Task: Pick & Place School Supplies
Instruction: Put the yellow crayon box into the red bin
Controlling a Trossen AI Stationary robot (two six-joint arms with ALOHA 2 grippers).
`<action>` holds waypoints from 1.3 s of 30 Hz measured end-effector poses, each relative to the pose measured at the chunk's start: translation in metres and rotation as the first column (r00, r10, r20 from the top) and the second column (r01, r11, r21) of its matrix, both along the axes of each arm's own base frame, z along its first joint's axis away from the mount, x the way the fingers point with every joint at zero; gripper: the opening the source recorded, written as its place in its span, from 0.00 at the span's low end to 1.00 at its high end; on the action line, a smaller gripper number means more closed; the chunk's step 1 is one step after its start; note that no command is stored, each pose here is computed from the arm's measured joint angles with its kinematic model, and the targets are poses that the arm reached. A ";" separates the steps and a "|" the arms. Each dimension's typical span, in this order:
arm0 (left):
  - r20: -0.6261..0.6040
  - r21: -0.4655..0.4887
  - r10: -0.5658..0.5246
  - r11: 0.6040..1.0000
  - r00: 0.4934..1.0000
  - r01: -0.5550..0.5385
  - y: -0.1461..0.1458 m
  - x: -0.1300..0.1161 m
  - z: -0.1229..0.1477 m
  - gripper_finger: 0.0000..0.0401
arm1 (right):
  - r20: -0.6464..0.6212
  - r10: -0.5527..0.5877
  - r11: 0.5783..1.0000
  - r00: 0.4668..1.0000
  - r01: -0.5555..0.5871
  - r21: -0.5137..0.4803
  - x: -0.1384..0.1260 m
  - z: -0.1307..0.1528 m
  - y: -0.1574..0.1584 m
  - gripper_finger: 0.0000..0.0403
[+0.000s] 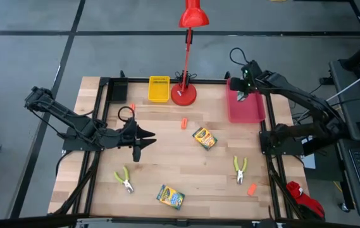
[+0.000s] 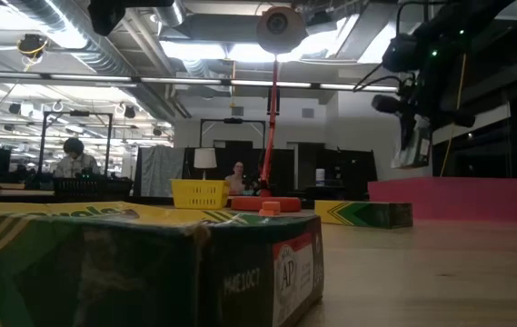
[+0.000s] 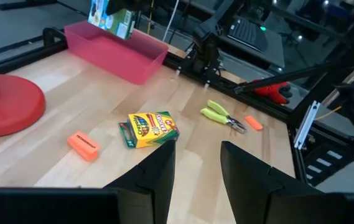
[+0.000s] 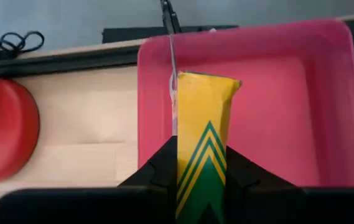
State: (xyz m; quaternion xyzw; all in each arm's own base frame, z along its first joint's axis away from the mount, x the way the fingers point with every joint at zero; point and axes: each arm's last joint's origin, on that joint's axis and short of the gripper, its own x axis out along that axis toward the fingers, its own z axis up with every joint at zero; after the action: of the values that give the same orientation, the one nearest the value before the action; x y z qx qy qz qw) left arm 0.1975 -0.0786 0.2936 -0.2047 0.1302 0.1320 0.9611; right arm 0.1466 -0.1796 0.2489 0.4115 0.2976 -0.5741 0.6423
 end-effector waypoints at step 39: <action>0.031 -0.058 -0.018 0.998 0.999 0.020 -0.001 0.001 0.003 0.31 | 0.033 0.123 0.991 0.992 -0.125 0.057 0.015 -0.027 -0.027 0.33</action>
State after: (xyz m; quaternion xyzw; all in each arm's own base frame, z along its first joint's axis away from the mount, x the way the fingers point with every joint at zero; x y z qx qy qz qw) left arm 0.1985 -0.0799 0.2963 -0.2332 0.1214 0.1159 0.9578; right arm 0.1619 -0.2063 0.2218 0.4193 0.3301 -0.5180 0.6685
